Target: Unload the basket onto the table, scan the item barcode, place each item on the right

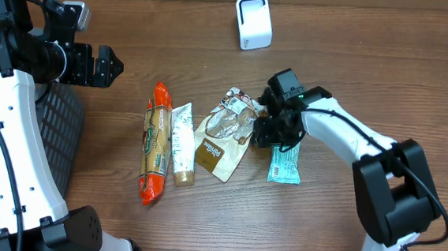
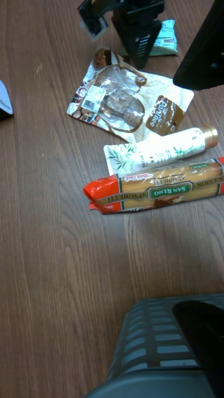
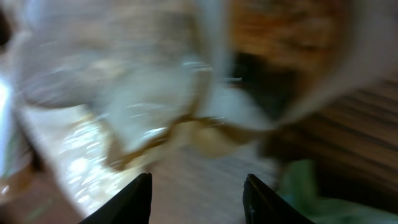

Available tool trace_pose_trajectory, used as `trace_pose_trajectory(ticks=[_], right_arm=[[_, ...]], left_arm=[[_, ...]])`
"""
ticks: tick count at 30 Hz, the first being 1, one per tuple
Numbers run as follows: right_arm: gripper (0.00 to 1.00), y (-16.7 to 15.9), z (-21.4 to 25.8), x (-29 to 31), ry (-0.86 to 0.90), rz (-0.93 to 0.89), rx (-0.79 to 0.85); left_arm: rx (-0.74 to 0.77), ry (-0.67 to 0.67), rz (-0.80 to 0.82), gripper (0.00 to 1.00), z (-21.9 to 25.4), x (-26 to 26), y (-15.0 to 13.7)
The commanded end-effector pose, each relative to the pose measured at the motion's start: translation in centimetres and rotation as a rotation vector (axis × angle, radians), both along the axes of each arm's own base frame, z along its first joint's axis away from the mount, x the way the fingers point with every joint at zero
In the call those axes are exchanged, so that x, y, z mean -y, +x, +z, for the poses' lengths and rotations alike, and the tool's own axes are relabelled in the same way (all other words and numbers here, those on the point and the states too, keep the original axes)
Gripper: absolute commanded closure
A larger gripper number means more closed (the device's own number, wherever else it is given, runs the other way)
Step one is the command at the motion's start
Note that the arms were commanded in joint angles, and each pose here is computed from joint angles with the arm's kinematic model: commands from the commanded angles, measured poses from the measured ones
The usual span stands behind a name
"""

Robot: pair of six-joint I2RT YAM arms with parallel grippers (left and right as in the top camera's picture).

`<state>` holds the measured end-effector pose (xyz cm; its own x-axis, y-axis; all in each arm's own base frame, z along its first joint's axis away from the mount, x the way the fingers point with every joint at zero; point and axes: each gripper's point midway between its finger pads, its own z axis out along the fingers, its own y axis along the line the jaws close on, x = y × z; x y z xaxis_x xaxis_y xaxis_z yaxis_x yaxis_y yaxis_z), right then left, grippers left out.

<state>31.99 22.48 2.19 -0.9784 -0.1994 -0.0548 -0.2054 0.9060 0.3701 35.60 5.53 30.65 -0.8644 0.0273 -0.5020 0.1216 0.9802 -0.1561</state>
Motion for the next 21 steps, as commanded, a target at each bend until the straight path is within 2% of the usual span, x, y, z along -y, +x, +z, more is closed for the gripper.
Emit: trace_pose_trajectory(ticks=[1, 8, 12, 14, 18, 20, 21], right_arm=[[0.55, 1.7, -0.4, 2.2, -0.041, -0.140, -0.014], [0.60, 4.7, 1.0, 8.4, -0.061, -0.348, -0.047], [0.60, 4.7, 0.9, 12.8, -0.081, -0.467, -0.105], [0.59, 4.5, 1.0, 13.8, -0.075, -0.459, -0.117], [0.50, 3.7, 2.2, 14.3, 0.029, -0.311, -0.112], [0.39, 2.8, 2.6, 15.2, 0.056, -0.206, -0.105], [0.31, 2.3, 2.8, 15.7, 0.073, -0.147, -0.100]], left_arm=[[0.013, 0.002, -0.026, 0.00, 0.2, 0.2, 0.1], [0.013, 0.002, -0.026, 0.00, 0.2, 0.2, 0.1], [0.013, 0.002, -0.026, 0.00, 0.2, 0.2, 0.1], [0.013, 0.002, -0.026, 0.00, 0.2, 0.2, 0.1], [0.013, 0.002, -0.026, 0.00, 0.2, 0.2, 0.1], [0.013, 0.002, -0.026, 0.01, 0.2, 0.2, 0.1], [0.013, 0.002, -0.026, 0.00, 0.2, 0.2, 0.1]])
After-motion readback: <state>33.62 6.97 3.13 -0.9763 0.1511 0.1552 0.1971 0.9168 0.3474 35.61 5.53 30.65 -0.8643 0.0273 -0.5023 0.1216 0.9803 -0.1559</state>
